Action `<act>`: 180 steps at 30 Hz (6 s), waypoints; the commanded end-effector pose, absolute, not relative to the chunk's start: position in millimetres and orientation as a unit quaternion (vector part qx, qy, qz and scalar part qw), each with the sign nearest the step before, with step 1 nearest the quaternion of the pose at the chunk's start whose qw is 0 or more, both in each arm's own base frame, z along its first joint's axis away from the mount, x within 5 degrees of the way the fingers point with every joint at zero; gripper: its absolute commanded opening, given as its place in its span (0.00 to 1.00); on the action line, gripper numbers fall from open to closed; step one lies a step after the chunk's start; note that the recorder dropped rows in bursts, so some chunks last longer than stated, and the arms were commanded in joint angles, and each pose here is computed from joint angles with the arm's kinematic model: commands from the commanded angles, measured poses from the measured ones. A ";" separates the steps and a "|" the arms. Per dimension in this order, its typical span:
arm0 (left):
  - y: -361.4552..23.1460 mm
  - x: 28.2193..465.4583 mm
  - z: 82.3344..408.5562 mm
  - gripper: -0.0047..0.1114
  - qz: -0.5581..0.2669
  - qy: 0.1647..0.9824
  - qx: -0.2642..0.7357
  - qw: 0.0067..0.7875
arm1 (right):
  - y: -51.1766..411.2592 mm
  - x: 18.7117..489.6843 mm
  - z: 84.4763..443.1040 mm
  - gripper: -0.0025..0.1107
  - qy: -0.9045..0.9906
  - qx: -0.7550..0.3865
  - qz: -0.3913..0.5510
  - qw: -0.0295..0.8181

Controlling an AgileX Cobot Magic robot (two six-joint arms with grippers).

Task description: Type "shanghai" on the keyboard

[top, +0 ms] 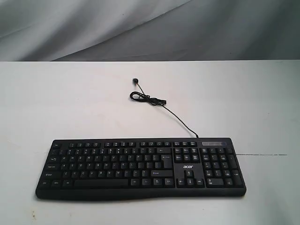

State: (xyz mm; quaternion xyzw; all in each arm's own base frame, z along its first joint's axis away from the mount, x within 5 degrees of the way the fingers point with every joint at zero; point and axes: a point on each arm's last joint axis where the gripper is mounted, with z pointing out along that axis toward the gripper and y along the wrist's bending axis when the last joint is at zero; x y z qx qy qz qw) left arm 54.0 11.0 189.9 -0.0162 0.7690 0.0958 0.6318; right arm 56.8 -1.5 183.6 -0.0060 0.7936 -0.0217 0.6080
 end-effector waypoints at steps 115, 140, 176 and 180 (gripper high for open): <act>10.4 54.1 189.4 0.04 0.091 0.766 -0.015 0.636 | 396.3 270.3 151.5 0.02 0.761 -0.541 0.178 0.310; 10.4 54.1 189.4 0.04 0.091 0.766 -0.015 0.636 | 395.1 266.3 126.4 0.02 0.754 -0.569 0.153 0.288; 10.4 54.1 189.4 0.04 0.091 0.766 -0.015 0.636 | 347.5 260.6 159.4 0.02 0.766 -0.558 0.134 0.289; 10.4 54.1 189.4 0.04 0.091 0.766 -0.015 0.636 | 327.7 252.1 154.0 0.02 0.774 -0.554 0.125 0.280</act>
